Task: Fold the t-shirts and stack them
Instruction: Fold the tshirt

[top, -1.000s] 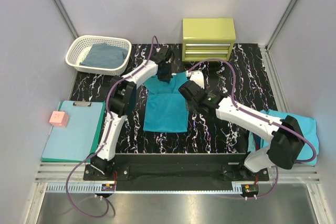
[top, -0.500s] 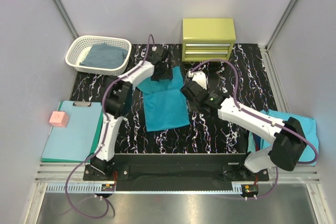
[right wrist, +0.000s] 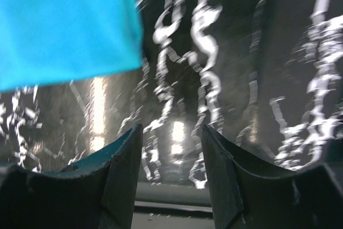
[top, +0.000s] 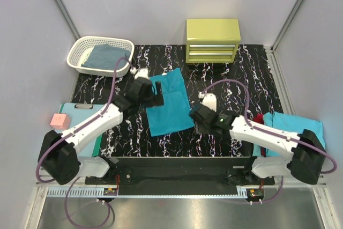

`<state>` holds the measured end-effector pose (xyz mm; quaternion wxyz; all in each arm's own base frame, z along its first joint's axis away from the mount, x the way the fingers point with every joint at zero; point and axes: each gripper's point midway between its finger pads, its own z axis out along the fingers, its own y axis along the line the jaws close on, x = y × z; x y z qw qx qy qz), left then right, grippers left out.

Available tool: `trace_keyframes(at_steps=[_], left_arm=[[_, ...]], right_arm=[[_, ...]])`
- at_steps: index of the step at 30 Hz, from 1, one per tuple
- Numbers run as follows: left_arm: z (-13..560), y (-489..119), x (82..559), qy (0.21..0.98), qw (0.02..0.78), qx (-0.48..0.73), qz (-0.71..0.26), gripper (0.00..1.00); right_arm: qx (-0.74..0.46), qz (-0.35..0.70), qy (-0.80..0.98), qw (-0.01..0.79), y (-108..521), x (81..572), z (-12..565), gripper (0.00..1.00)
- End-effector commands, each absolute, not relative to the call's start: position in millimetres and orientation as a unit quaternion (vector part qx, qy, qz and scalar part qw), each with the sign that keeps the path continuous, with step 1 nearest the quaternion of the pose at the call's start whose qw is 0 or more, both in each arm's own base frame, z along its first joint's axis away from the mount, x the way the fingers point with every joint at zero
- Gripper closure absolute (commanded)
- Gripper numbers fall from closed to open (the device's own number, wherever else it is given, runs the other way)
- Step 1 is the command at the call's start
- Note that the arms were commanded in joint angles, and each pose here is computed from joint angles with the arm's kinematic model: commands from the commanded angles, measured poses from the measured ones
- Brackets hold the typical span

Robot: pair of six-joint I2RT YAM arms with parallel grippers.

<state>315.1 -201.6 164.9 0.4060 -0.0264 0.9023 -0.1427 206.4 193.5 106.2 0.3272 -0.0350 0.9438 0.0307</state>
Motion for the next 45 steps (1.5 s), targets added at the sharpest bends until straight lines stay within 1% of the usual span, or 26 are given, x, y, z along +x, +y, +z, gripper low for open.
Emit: trace_keyframes(at_steps=[1, 5, 9, 15, 18, 19, 20, 21, 22, 23, 24, 25, 26, 27, 28, 29, 30, 32, 33, 34, 36, 37, 41, 43, 45], left_arm=[[123, -202, 259, 0.918, 0.367, -0.034, -0.144, 0.04], [96, -203, 218, 0.930, 0.340, -0.025, -0.139, 0.06], [88, -195, 200, 0.936, 0.330, -0.027, -0.121, 0.08], [97, -188, 199, 0.928, 0.351, -0.048, -0.116, 0.07], [102, -185, 209, 0.923, 0.369, -0.051, -0.097, 0.07], [100, -182, 215, 0.923, 0.376, -0.044, -0.076, 0.07], [108, -183, 225, 0.920, 0.382, -0.050, -0.073, 0.08], [110, -185, 232, 0.920, 0.382, -0.051, -0.073, 0.09], [99, -189, 235, 0.930, 0.360, -0.037, -0.068, 0.11], [104, -186, 250, 0.930, 0.357, -0.057, -0.071, 0.14], [103, -188, 258, 0.930, 0.354, -0.060, -0.078, 0.23], [92, -191, 262, 0.938, 0.333, -0.052, -0.074, 0.30], [98, -189, 275, 0.937, 0.336, -0.066, -0.075, 0.38], [98, -189, 282, 0.937, 0.335, -0.069, -0.073, 0.62], [90, -187, 287, 0.941, 0.325, -0.069, -0.060, 0.72], [97, -185, 299, 0.938, 0.330, -0.081, -0.060, 0.79], [93, -184, 304, 0.941, 0.326, -0.078, -0.053, 0.83], [100, -184, 321, 0.938, 0.333, -0.084, -0.051, 0.84], [91, -182, 325, 0.943, 0.322, -0.079, -0.038, 0.84], [97, -185, 333, 0.941, 0.327, -0.078, -0.040, 0.84], [86, -181, 341, 0.947, 0.312, -0.076, -0.024, 0.85], [89, -185, 348, 0.946, 0.315, -0.076, -0.028, 0.85], [75, -186, 363, 0.952, 0.295, -0.074, -0.019, 0.85], [74, -189, 370, 0.953, 0.292, -0.074, -0.023, 0.86], [67, -192, 373, 0.957, 0.282, -0.071, -0.022, 0.87]], right_arm=[[-0.045, 0.044, 0.950, 0.306, 228, 188, 86, 0.44], [-0.051, 0.044, 0.954, 0.293, 245, 185, 69, 0.43], [-0.054, 0.034, 0.951, 0.304, 253, 195, 66, 0.42], [-0.042, 0.012, 0.947, 0.318, 252, 216, 65, 0.41], [-0.018, 0.021, 0.944, 0.328, 243, 237, 72, 0.41], [-0.001, 0.022, 0.945, 0.327, 235, 251, 73, 0.42], [-0.012, 0.027, 0.947, 0.321, 234, 255, 73, 0.43], [-0.011, 0.029, 0.946, 0.322, 237, 266, 73, 0.43], [-0.014, 0.026, 0.947, 0.319, 237, 274, 72, 0.44], [-0.022, 0.018, 0.949, 0.315, 233, 283, 71, 0.46], [-0.026, 0.018, 0.948, 0.316, 239, 292, 72, 0.48], [-0.031, 0.017, 0.948, 0.316, 240, 297, 73, 0.50], [-0.033, 0.012, 0.948, 0.318, 238, 305, 74, 0.54], [-0.034, 0.013, 0.947, 0.319, 243, 313, 75, 0.57], [-0.031, 0.013, 0.948, 0.318, 242, 318, 74, 0.60], [-0.033, 0.014, 0.948, 0.315, 243, 323, 73, 0.63], [-0.027, 0.009, 0.950, 0.312, 242, 333, 69, 0.68], [-0.030, 0.006, 0.953, 0.303, 244, 341, 61, 0.72], [-0.025, 0.011, 0.951, 0.308, 246, 350, 65, 0.74], [-0.026, 0.010, 0.951, 0.308, 248, 353, 65, 0.75], [-0.030, 0.012, 0.950, 0.310, 254, 361, 64, 0.78], [-0.031, 0.011, 0.950, 0.311, 255, 363, 64, 0.79], [-0.032, 0.013, 0.953, 0.300, 258, 372, 55, 0.85], [-0.031, 0.018, 0.955, 0.294, 260, 373, 52, 0.91], [-0.031, 0.022, 0.956, 0.291, 262, 373, 50, 0.94]])
